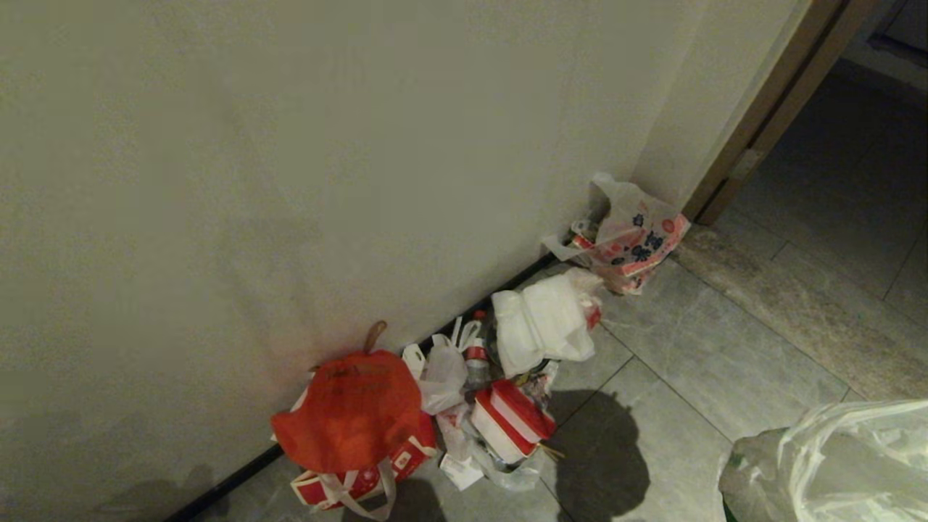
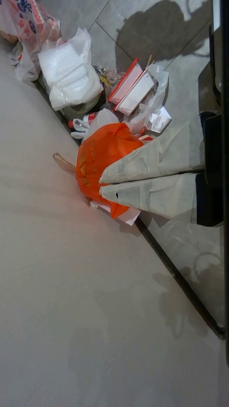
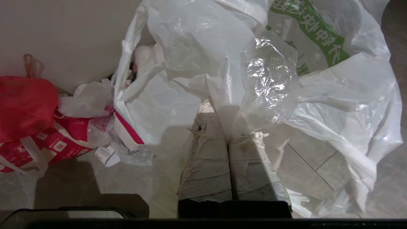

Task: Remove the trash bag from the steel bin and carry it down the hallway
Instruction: Put the trash bag at the door

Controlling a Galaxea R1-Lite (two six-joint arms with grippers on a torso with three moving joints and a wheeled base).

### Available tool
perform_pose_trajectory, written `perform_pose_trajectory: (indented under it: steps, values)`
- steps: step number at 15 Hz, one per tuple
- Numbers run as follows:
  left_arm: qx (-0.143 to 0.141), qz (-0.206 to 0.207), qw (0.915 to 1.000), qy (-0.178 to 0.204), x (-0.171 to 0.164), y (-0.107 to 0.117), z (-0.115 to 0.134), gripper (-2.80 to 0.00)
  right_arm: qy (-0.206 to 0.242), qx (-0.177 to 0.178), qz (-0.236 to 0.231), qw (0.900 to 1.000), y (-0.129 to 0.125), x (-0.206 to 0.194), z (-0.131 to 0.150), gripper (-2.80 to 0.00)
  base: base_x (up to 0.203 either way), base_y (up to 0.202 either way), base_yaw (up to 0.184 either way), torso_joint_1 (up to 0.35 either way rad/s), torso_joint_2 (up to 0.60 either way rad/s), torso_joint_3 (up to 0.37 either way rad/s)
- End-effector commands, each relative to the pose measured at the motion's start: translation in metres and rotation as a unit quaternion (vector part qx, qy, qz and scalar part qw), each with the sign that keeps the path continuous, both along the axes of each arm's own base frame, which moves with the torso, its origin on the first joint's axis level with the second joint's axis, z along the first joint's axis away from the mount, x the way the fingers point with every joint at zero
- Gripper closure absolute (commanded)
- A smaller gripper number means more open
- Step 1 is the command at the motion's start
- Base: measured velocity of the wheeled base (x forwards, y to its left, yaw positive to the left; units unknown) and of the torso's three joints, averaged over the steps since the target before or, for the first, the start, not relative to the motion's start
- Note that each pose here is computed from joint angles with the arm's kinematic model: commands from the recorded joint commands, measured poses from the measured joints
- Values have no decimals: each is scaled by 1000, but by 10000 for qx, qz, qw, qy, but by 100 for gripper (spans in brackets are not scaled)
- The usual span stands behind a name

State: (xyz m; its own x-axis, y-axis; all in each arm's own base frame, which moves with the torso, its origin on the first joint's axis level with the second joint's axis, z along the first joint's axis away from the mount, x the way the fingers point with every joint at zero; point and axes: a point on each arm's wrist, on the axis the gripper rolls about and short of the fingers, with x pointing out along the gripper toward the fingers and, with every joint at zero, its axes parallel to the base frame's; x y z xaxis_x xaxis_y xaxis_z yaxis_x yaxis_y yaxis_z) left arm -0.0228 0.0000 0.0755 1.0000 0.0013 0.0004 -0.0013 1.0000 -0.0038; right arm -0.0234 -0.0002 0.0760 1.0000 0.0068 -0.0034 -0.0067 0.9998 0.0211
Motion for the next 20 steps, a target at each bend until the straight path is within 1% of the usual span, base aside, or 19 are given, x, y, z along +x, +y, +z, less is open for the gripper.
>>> perform_pose_trajectory:
  steps: [1,20]
  values:
    - [-4,1,10000,-3,0,0,0,0,6,2,4,10000,0,0,0,0,0,0,0,0,0,0]
    - [-4,-5,10000,-6,0,0,0,0,8,-6,4,10000,0,0,0,0,0,0,0,0,0,0]
